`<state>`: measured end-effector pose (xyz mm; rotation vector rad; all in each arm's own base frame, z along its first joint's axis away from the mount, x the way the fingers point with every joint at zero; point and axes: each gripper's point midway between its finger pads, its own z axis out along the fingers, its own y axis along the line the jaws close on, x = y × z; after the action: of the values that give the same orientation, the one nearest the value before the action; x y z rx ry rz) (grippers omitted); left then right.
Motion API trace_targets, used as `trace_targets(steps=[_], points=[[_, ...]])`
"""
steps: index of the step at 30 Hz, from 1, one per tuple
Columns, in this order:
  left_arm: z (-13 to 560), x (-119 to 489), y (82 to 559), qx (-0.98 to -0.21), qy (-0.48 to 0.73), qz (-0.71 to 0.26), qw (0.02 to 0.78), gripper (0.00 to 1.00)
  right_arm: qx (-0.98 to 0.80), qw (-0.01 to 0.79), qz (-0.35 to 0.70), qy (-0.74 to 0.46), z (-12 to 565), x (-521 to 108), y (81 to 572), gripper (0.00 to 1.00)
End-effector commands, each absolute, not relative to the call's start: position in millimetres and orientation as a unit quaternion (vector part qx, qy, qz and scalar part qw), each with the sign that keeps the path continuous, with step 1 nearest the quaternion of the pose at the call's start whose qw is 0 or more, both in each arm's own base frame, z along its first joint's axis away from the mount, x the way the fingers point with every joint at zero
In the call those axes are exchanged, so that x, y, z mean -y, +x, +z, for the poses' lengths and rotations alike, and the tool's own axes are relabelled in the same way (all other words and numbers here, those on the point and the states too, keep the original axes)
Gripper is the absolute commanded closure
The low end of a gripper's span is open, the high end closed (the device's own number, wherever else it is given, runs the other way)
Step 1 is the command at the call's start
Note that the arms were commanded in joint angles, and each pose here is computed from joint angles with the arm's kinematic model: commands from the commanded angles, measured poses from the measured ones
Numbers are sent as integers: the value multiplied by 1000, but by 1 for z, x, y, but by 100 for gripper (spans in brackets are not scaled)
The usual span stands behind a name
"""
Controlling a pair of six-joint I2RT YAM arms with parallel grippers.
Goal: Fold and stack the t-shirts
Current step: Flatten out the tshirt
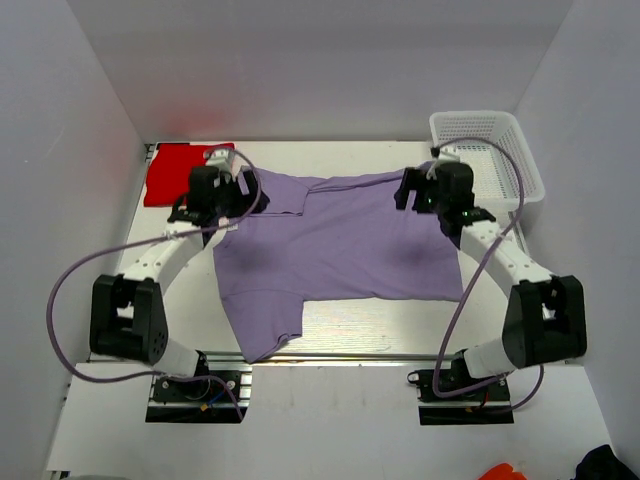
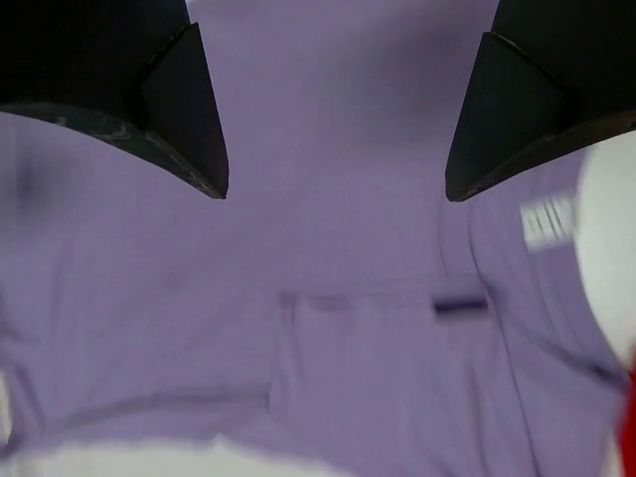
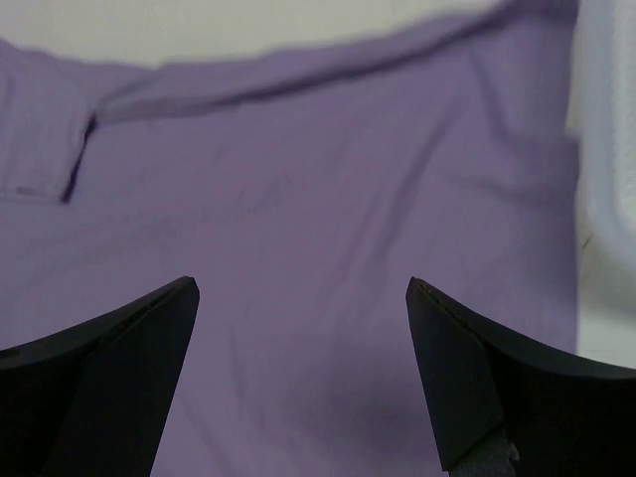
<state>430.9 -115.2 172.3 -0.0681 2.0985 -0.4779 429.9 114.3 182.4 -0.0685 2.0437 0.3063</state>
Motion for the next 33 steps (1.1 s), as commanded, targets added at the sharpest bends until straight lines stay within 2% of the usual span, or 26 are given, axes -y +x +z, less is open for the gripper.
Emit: trace_targets(steps=[1,3,4,12,14,23,29,33], points=[[155,140,374,-864,-16,-273,422,0,-870,456,184,25,149,-123,389,9],[142,141,349,-872,-31,-287,396,0,-864,454,207,56,152,-124,375,9],[123,141,330,-882,-37,-286,371,0,-878,426,210,59,124,-124,357,9],[69,133,234,-929,-75,-264,249,0,-877,426,197,106,111,-108,330,9],[57,126,234,-937,-83,-236,246,0,-880,419,199,107,102,-109,325,9],[39,126,227,-942,-90,-234,224,0,-905,373,155,136,58,-92,301,9],[6,115,198,-959,-114,-201,161,0,-924,323,134,153,21,-86,282,9],[-6,107,173,-965,-151,-178,118,0,-939,258,142,179,-7,-89,246,9]])
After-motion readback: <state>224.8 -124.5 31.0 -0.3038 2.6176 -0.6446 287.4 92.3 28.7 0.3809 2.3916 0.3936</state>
